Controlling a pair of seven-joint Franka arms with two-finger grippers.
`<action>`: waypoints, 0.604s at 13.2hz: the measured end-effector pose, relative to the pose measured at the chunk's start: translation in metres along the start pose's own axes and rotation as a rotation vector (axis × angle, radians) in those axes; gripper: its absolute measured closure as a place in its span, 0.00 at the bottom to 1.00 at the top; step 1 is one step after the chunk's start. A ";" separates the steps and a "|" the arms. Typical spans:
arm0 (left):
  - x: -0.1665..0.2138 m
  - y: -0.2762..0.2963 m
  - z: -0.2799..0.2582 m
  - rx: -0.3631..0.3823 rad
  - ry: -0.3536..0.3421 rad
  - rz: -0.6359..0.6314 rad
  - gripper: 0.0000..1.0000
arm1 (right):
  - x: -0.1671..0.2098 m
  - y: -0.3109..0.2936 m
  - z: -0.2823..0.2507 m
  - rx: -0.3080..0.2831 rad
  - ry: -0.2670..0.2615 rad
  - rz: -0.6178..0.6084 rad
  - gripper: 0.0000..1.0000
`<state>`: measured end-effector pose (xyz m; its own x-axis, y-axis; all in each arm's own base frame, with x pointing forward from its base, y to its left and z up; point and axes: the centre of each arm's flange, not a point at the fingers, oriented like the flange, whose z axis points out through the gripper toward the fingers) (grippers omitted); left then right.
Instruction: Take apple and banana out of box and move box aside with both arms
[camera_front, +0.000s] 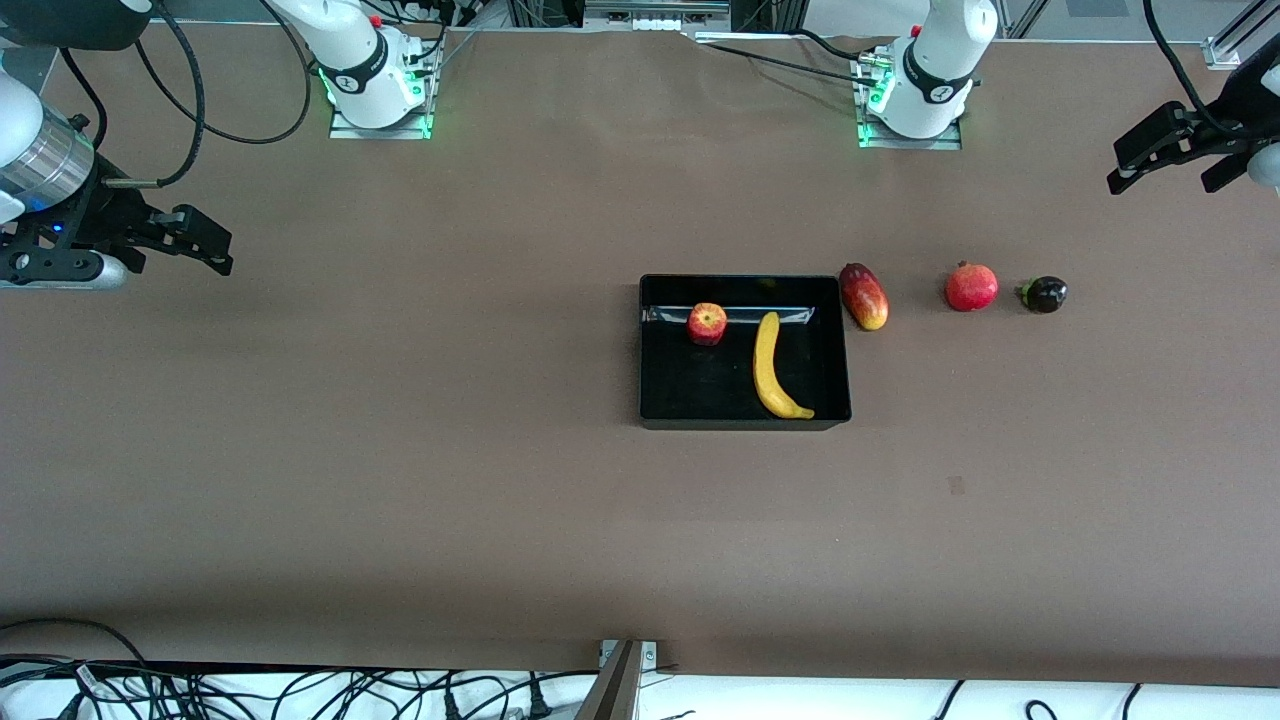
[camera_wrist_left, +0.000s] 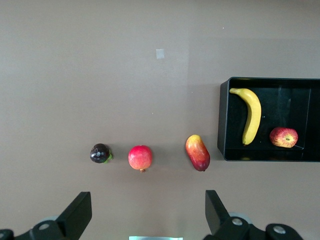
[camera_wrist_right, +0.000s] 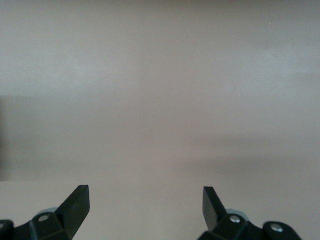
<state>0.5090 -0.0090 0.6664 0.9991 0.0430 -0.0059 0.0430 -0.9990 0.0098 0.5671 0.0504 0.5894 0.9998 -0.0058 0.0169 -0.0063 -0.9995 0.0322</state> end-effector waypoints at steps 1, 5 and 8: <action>0.000 0.000 0.000 0.000 0.000 0.000 0.00 | 0.000 0.000 0.000 0.000 0.000 0.000 0.00; 0.000 0.002 0.000 0.000 -0.001 -0.009 0.00 | 0.000 0.000 0.000 0.000 0.000 0.000 0.00; 0.000 0.002 0.000 0.000 -0.002 -0.011 0.00 | 0.000 0.000 0.000 0.000 0.000 0.000 0.00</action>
<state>0.5088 -0.0111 0.6663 0.9985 0.0543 -0.0076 0.0544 -0.9985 0.0096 0.5671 0.0504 0.5894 0.9998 -0.0058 0.0169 -0.0064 -0.9995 0.0322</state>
